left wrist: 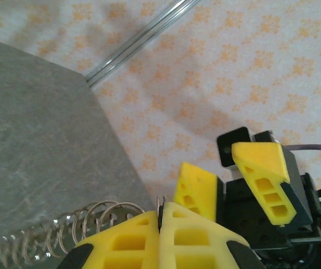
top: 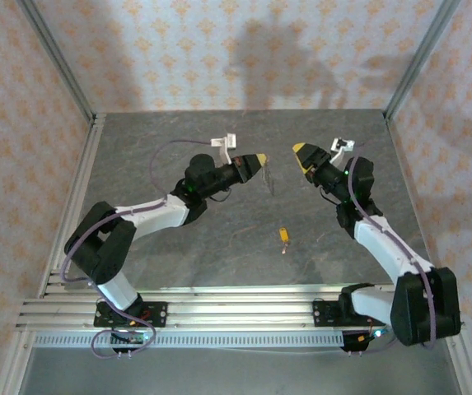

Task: Put the keys on the keyring

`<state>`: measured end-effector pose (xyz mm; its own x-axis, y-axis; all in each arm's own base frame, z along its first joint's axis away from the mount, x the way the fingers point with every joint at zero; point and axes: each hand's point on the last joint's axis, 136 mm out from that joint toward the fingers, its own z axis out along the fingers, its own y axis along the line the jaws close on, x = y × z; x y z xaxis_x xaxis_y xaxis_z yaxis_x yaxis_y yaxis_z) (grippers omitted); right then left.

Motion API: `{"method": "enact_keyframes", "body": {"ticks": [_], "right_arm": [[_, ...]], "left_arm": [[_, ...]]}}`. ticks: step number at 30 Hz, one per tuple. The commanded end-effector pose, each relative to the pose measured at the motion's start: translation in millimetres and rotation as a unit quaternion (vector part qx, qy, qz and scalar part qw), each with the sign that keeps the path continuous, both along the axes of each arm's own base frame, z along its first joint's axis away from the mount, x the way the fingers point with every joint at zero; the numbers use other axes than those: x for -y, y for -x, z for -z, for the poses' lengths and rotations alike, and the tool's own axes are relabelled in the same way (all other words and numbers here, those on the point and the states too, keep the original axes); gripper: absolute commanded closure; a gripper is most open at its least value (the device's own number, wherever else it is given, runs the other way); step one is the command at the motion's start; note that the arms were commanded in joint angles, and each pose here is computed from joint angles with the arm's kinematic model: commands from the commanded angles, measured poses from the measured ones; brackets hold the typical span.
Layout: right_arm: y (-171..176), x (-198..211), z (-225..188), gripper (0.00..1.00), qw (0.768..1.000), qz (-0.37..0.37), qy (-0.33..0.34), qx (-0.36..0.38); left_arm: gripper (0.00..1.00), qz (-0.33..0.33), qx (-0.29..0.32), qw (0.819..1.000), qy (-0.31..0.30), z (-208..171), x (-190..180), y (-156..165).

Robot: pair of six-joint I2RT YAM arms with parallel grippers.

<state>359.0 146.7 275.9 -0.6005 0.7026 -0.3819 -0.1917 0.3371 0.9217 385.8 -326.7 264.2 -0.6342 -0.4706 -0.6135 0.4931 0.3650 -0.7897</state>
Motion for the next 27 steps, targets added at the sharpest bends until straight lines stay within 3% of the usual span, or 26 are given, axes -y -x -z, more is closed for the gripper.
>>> {"method": "enact_keyframes", "body": {"ticks": [1, 6, 11, 18, 27], "right_arm": [[5, 13, 38, 0.49, 0.995, 0.027, 0.068, -0.067], [36, 17, 90, 0.49, 0.978, 0.001, 0.143, -0.154], [97, 23, 152, 0.53, 0.938, -0.032, 0.235, -0.252], [162, 33, 210, 0.61, 0.891, -0.017, 0.279, -0.358], [164, 29, 223, 0.62, 0.897, 0.014, 0.233, -0.376]], "left_arm": [[1.00, 0.023, 0.051, 0.998, -0.035, -25, -5, 7], [1.00, 0.017, 0.060, 0.998, -0.032, -37, -23, 3], [1.00, 0.011, 0.072, 0.997, -0.029, -51, -39, 5], [1.00, 0.011, 0.084, 0.996, -0.027, -61, -45, 15], [1.00, 0.009, 0.095, 0.995, -0.033, -62, -55, 32]]}}
